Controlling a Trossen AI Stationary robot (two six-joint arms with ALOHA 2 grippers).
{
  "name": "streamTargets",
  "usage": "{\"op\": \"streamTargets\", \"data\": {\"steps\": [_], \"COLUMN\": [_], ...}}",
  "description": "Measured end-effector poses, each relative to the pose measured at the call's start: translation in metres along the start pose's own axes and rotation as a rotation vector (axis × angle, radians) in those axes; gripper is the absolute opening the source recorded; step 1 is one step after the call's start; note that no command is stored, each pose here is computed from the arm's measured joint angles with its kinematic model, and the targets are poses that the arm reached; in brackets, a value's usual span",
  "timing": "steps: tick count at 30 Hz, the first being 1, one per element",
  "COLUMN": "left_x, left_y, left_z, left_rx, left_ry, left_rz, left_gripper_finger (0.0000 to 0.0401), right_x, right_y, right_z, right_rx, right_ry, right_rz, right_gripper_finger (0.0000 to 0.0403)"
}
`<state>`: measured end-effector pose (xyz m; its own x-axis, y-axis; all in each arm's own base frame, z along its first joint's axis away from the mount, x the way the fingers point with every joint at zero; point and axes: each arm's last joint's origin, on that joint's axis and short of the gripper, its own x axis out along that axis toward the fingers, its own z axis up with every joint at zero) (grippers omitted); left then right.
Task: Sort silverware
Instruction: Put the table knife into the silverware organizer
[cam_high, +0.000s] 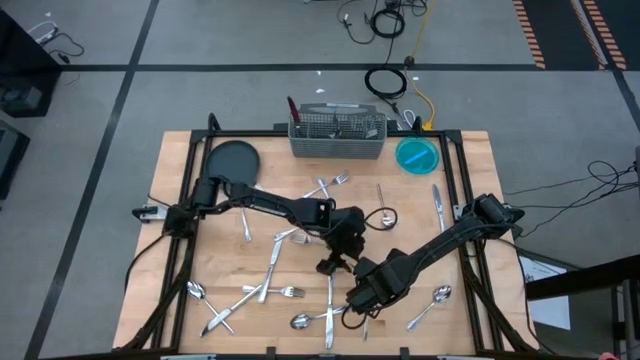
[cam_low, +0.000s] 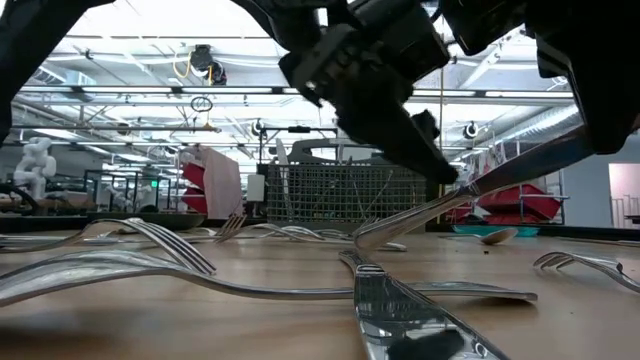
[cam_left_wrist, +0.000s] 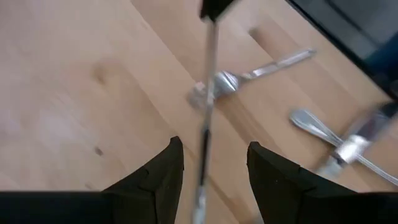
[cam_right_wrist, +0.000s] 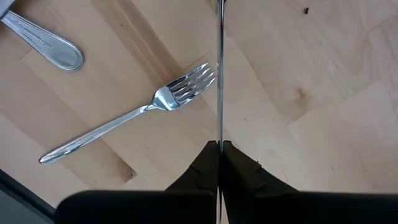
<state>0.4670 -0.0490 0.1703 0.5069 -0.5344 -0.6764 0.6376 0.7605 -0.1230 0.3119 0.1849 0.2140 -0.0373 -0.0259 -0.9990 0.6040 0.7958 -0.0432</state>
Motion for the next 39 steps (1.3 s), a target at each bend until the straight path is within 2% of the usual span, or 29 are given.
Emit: {"op": "streamTargets", "data": {"steps": [6, 18, 30, 35, 39], "left_x": [0.008, 0.019, 0.019, 0.009, 0.002], "left_y": [-0.007, -0.008, -0.004, 0.012, 0.025], "left_z": [0.009, 0.002, -0.002, -0.011, -0.033], "left_rx": [0.065, 0.058, 0.052, -0.003, -0.055], "left_ry": [-0.044, -0.005, 0.011, 0.044, 0.162], "left_rz": [0.023, 0.029, 0.045, 0.071, 0.090], "left_gripper_finger": [0.0180, 0.0180, 0.0180, 0.0180, 0.0180], "right_x": [0.000, 0.003, 0.003, 0.003, -0.002], "right_y": [0.000, 0.000, -0.001, -0.002, -0.002], "right_z": [0.001, 0.001, 0.003, 0.004, 0.006], "right_rx": [-0.002, -0.015, -0.028, -0.025, -0.027], "right_ry": [0.005, 0.026, 0.040, 0.032, -0.004], "right_rz": [0.006, 0.008, 0.004, 0.000, 0.015], "right_gripper_finger": [0.0000, 0.0000, 0.0000, 0.0000, 0.0000]}}
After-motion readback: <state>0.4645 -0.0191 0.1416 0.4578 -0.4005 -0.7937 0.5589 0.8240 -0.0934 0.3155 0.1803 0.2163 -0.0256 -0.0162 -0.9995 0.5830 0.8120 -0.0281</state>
